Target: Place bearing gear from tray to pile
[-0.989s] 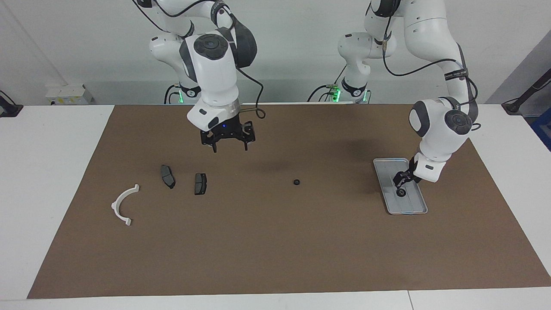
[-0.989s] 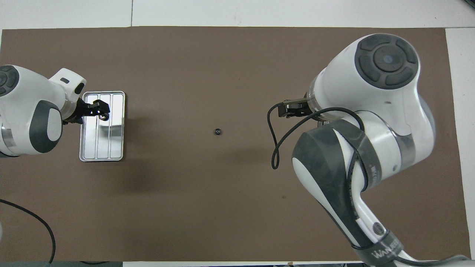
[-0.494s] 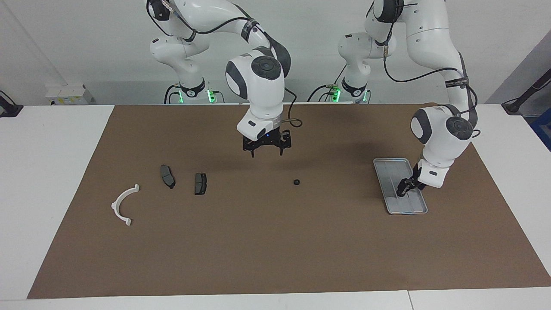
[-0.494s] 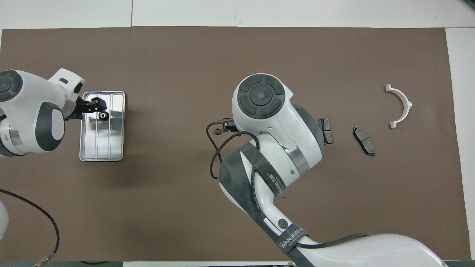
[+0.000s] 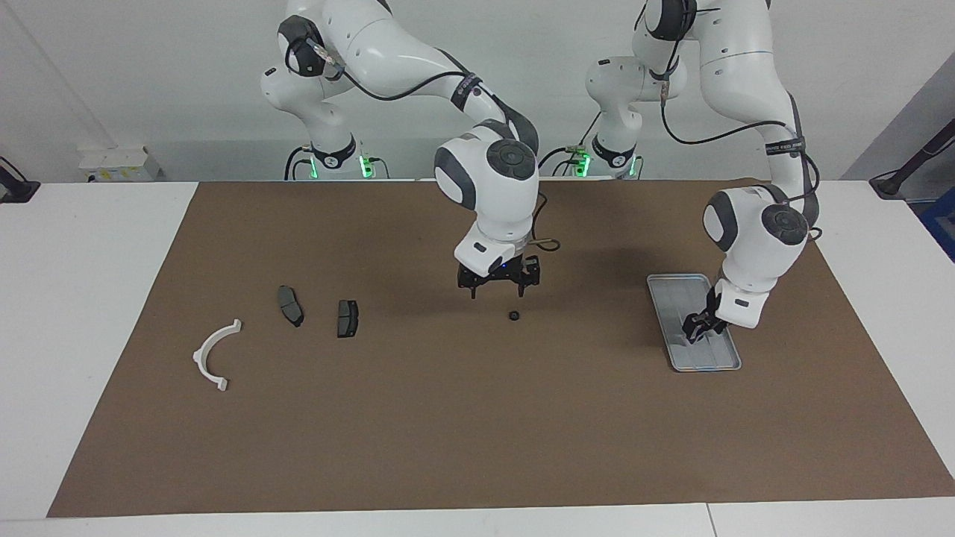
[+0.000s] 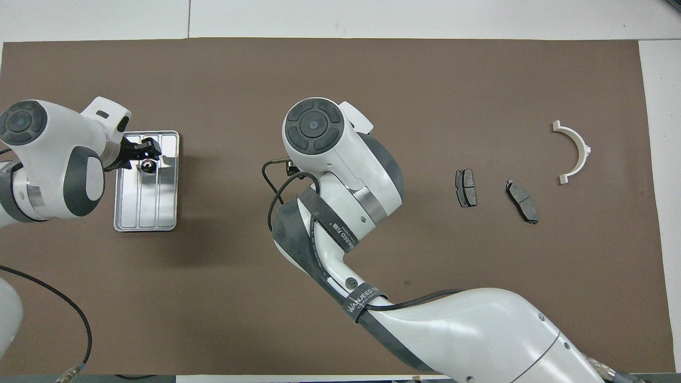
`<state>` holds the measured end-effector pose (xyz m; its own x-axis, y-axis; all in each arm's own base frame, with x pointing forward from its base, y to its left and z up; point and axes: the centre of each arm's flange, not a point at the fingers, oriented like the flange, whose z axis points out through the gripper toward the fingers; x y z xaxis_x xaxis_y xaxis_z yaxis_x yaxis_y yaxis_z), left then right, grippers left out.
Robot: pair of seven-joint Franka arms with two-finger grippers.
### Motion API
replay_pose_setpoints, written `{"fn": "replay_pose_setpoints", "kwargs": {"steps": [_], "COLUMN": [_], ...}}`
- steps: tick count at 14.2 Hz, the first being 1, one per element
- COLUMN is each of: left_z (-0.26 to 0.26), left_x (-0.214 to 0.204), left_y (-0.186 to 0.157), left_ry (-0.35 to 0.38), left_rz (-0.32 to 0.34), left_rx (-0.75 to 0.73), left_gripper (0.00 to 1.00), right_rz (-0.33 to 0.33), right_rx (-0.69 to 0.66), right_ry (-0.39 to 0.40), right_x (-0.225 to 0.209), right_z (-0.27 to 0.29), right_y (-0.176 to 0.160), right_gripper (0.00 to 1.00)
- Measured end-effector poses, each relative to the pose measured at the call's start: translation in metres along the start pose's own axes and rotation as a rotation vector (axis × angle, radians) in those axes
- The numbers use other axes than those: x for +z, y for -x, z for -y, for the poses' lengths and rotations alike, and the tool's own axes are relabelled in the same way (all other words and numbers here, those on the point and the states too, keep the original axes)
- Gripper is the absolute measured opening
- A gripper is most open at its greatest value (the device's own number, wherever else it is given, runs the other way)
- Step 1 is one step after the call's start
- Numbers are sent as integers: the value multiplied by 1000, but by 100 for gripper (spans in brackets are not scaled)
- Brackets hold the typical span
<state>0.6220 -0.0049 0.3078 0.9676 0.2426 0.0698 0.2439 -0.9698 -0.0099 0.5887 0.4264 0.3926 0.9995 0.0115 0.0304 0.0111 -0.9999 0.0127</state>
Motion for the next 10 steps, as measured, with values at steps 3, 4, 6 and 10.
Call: {"fn": "replay_pose_setpoints", "kwargs": {"steps": [3, 4, 6, 10], "left_z": [-2, -2, -1, -1], "left_x": [8, 10, 12, 12], "left_y": [2, 3, 4, 4], "left_ry": [-2, -3, -3, -3], "left_rz": [8, 9, 10, 8], "left_rx": [-1, -2, -3, -3], "left_gripper": [70, 70, 70, 70], "right_rz": [-3, -11, -28, -65], "right_rx": [-11, -23, -35, -43], "right_ry": [2, 8, 3, -30], "right_x": [16, 19, 25, 41], "right_z": [9, 14, 21, 35], "right_y": [-2, 0, 1, 0], "right_gripper": [100, 100, 100, 100]}}
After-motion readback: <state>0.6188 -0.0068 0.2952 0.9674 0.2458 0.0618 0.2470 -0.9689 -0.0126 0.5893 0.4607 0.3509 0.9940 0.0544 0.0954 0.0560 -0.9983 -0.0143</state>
